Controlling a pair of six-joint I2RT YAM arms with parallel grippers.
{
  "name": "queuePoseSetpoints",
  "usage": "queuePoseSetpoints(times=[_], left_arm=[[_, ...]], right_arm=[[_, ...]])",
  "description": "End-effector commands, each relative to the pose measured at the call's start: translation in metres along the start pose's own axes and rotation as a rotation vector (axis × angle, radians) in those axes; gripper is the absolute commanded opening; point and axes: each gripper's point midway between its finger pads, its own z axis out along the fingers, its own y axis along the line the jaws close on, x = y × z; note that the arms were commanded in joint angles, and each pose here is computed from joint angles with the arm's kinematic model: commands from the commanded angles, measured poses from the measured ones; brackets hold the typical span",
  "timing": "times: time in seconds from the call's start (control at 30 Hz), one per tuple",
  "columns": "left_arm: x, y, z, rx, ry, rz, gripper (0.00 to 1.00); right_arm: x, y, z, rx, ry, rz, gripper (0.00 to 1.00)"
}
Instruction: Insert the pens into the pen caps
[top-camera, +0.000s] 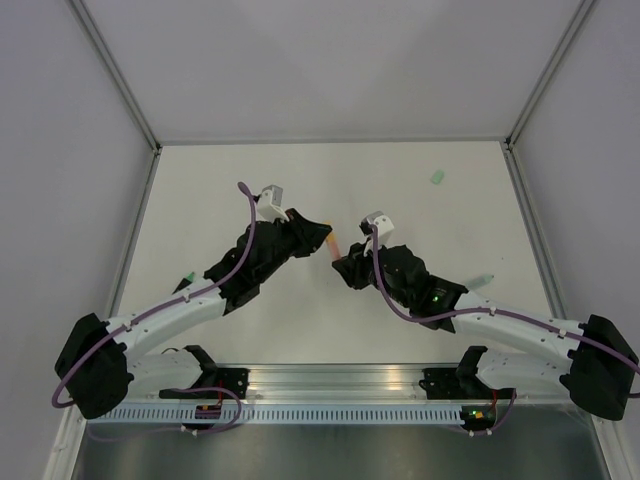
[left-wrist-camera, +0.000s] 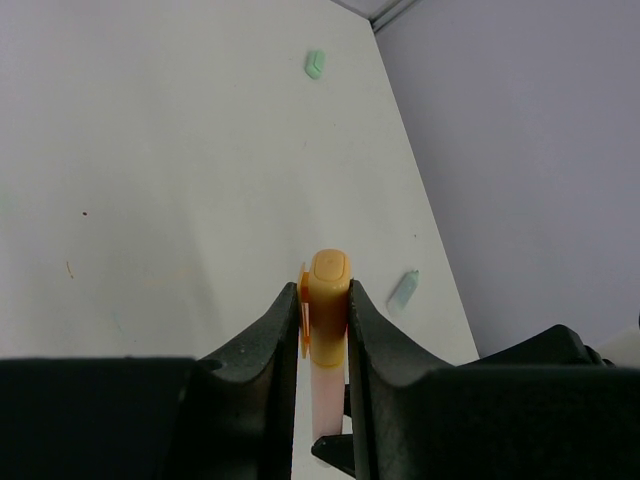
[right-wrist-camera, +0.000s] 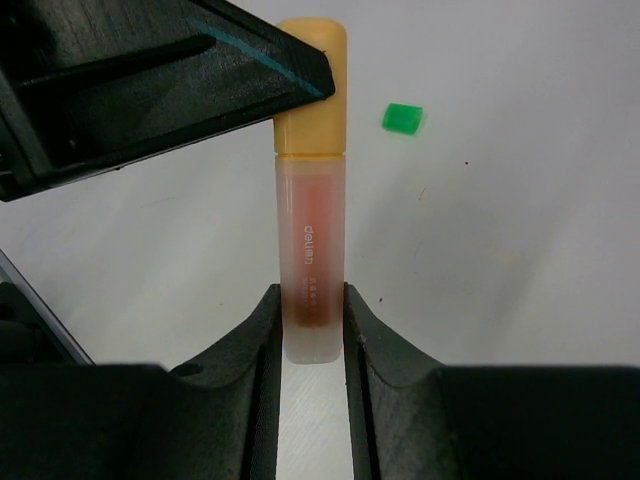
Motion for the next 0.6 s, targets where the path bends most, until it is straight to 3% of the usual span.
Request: queuePoseSetpoints(times=[0.0,0.07,0.17,0.3,0.57], left_arm=[[0.014,-0.002,-0.002,0.041,0.026,0.023,0.04],[0.019,-0.001,-0.002,0.053,0.04,0.033,0.08],[0.022,-0.007,-0.004,0.103,0.049,0.034,0.3],[0.024,-0.018,-0.009,0.173,0.051,0.013,0.43],[0.023,-0.023,-0.012,0.193,0.057,0.015,0.49]], right_arm=[[-0.034,-0.001,-0.006,0.023,-0.124,0.018,0.0],[-0.034,-0.001,-0.007,0.025,-0.128,0.014,0.0],[-0.035,-0.002,-0.007,0.026,-0.13,0.012,0.0],[-0.034,-0.002,-0.006,0.026,-0.126,0.011,0.0],[-0.034,0.0,-0.007,0.017,-0.126,0.009,0.0]])
